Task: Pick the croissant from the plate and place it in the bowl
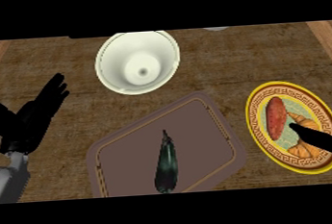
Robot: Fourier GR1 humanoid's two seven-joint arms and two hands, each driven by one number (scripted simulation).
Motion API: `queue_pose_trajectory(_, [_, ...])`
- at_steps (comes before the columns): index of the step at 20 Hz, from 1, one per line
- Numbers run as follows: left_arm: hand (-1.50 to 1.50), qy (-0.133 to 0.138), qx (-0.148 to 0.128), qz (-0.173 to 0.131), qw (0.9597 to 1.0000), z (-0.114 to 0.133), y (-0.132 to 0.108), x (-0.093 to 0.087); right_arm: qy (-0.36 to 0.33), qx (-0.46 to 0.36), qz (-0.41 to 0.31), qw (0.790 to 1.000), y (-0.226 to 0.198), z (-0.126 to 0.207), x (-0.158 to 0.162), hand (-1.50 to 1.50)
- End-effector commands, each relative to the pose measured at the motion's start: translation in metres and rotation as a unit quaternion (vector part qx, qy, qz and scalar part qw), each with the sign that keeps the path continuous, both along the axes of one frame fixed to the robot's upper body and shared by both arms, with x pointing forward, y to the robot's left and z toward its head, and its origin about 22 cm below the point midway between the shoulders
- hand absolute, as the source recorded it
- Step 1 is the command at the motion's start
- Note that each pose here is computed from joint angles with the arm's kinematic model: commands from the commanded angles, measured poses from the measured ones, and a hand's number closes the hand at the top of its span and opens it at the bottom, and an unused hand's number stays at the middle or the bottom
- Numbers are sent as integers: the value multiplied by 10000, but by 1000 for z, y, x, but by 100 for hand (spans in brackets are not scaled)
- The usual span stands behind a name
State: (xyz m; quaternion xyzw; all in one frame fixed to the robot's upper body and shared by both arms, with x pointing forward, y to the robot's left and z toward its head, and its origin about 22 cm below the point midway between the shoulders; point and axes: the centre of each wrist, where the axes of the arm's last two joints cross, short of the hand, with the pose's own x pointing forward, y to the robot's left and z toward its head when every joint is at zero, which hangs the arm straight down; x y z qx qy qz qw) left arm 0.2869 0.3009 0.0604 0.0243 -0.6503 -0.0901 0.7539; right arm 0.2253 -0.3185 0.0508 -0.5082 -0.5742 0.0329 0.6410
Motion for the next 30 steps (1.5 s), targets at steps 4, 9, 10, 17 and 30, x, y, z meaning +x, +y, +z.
queue_pose_trajectory(4, [0, 47, -23, -92, 9999, -12, -7, -2, 1881, -253, -357, 9812, 17, 54, 13, -150])
queue_pose_trajectory(9, [0, 7, 40, -139, 9999, -13, -12, 4, 2789, -144, -335, 9596, 33, 98, 46, -150])
queue_pose_trajectory(10, [0, 6, -50, -165, 9999, -12, -9, 1, 2841, -143, -236, 9584, 41, 106, 55, -150])
queue_pose_trajectory(17, [0, 71, -32, -156, 9998, -1, -25, 12, 3768, -89, -270, 9259, 41, 123, 79, -150])
queue_pose_trajectory(30, [0, 45, -107, -63, 9999, 5, -14, 13, 4537, 23, -442, 8900, 34, 83, 96, -150])
